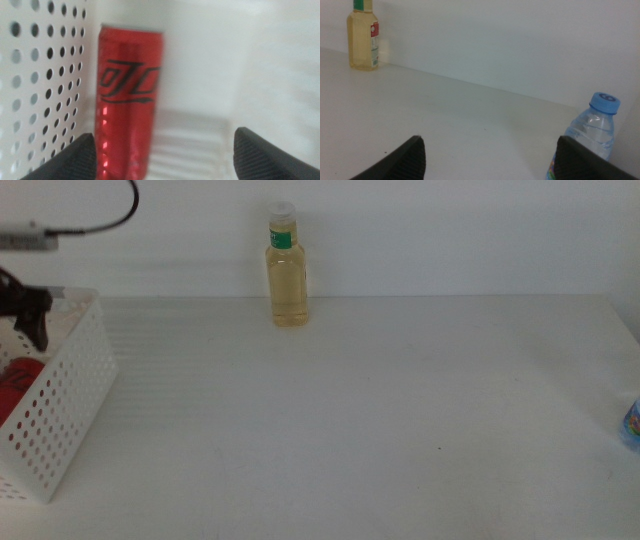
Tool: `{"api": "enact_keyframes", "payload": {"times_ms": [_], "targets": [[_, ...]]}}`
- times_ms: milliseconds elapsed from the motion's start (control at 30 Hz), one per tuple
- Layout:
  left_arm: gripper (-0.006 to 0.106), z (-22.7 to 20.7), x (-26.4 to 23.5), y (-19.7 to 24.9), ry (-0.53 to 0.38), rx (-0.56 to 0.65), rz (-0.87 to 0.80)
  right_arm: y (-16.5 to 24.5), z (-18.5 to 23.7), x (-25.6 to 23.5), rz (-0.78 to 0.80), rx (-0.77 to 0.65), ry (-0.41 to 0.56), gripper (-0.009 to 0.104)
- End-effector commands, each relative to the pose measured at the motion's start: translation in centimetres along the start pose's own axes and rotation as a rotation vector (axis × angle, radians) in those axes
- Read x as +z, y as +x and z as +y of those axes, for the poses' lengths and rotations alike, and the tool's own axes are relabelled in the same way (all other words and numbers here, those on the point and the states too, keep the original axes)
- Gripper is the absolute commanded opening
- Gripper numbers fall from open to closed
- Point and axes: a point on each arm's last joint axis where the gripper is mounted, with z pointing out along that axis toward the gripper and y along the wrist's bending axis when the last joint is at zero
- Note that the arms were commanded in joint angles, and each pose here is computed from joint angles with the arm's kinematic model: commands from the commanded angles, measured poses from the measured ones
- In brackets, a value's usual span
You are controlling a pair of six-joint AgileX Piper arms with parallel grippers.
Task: Use arms to grab the bottles and put them into the dustbin to the left of the table.
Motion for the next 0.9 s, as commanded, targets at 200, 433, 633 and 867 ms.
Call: {"api": "enact_keyframes", "payload": {"times_ms": [200, 433, 633, 867], "targets": [[0.081, -5.2, -11.5, 3.3, 0.024, 0.006, -0.245, -1.1, -0.3, -0.3, -0.106, -0.018, 0.031, 0.067], [0.068, -9.9, -14.4, 6.7, 0.047, 0.037, -0.445, -1.1, -0.3, -0.3, -0.106, -0.018, 0.031, 0.067], [0.056, -13.2, -14.1, 10.0, 0.128, 0.102, -0.535, -1.1, -0.3, -0.3, -0.106, -0.018, 0.031, 0.067], [0.054, -16.0, -12.1, 13.5, 0.21, 0.2, -0.654, -1.1, -0.3, -0.3, -0.106, -0.018, 0.031, 0.067]]}}
